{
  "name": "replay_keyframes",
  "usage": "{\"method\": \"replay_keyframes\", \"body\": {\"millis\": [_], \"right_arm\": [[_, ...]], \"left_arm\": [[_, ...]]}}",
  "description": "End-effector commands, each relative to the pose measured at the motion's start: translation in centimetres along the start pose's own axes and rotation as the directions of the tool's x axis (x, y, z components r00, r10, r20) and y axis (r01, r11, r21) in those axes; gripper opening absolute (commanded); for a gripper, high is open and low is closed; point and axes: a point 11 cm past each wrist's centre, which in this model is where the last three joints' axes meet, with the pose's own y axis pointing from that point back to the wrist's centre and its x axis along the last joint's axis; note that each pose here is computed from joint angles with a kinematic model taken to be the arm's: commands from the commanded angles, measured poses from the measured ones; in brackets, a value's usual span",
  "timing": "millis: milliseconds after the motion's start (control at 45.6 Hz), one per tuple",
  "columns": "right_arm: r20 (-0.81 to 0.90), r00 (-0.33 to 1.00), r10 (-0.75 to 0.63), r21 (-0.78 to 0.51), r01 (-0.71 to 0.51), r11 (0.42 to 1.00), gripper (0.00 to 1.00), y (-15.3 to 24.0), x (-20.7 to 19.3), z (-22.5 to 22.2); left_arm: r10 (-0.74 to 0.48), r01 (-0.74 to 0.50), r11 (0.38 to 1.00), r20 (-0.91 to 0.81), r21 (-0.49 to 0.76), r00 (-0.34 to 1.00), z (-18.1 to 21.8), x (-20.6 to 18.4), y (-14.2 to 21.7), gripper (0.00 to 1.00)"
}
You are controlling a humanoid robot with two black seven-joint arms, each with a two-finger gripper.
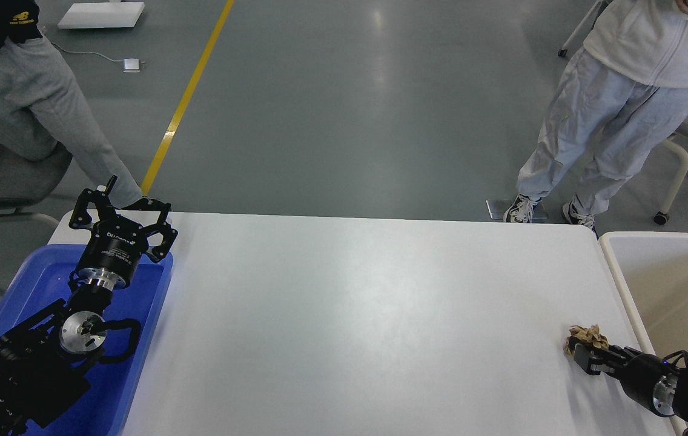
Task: Tidy desktop
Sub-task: 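Lift the crumpled paper with the right gripper toward the white bin, then release the paper into the white bin with the right gripper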
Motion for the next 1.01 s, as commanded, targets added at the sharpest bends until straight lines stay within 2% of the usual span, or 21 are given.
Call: {"method": "replay_keyframes", "body": {"millis": [0, 132, 241, 746, 987], "right_arm": [[0.141, 0.987, 0.071, 0.015, -0.073, 0.997, 0.00, -0.1, 2.6, -0.5], [0.306, 0.951, 0.035, 0.048, -0.052, 0.997, 0.00, 1.7, 5.4, -1.2], [0.371, 0.927, 0.049, 0.079, -0.084, 0.993, 0.00, 2.8, 8.5, -2.3], [0.392, 0.912, 0.124, 0.114, -0.182, 0.977, 0.00, 11.1, 22.5, -1.1], [0.392, 0.909, 0.143, 0.118, -0.204, 0.972, 0.00, 12.8, 25.1, -0.8]], "left_arm": [[0.000, 0.000, 1.000, -0.001, 0.001, 1.000, -0.1, 0.0, 0.0, 1.00], [0.000, 0.000, 1.000, 0.000, 0.000, 1.000, 0.0, 0.0, 0.0, 1.00], [0.000, 0.000, 1.000, 0.000, 0.000, 1.000, 0.0, 0.0, 0.0, 1.00], [0.000, 0.000, 1.000, 0.000, 0.000, 1.000, 0.0, 0.0, 0.0, 1.00], [0.000, 0.000, 1.000, 0.000, 0.000, 1.000, 0.0, 0.0, 0.0, 1.00]]}}
